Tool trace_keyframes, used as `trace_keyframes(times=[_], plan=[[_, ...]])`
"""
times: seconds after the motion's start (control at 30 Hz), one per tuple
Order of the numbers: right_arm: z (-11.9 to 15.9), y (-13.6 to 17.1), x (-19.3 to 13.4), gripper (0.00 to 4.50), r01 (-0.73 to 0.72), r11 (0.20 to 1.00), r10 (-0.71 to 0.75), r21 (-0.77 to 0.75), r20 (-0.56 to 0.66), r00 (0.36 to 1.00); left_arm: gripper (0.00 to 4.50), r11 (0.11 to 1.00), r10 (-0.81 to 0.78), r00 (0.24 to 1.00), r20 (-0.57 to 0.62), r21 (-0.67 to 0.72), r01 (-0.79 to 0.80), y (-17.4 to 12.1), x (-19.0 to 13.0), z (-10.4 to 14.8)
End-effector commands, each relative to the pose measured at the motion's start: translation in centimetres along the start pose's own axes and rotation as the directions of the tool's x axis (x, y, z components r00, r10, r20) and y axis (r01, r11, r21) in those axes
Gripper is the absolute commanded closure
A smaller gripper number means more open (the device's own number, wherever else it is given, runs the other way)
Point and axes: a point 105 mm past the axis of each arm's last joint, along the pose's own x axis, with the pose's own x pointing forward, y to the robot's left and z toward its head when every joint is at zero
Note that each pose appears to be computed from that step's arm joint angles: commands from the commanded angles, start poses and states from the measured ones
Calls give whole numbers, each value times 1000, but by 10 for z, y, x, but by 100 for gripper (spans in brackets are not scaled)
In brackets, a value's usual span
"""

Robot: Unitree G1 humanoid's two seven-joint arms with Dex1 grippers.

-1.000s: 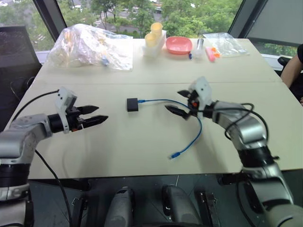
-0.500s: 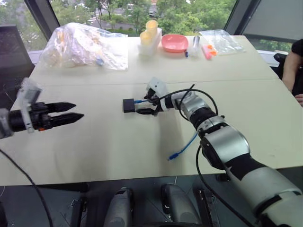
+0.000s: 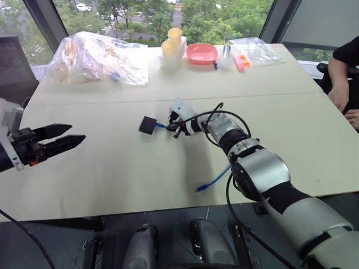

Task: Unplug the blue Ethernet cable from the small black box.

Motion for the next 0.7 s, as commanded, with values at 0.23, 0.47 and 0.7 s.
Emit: trace_keyframes(times=[0.23,0.47,0.7], plan=[[72,-43,-42,442,281,868,-218,-410,195,956,68,999,13,989,151,30,-17,22,29,28],[113,-40,-95,442,403,683,-164,-609,410,897,68,999,-44,979,198,22,41,40,61,42],[117,-8,-116,442,447,622,-128,-643,480,868,68,958,-279,929,241,-2,288,24,134,56]])
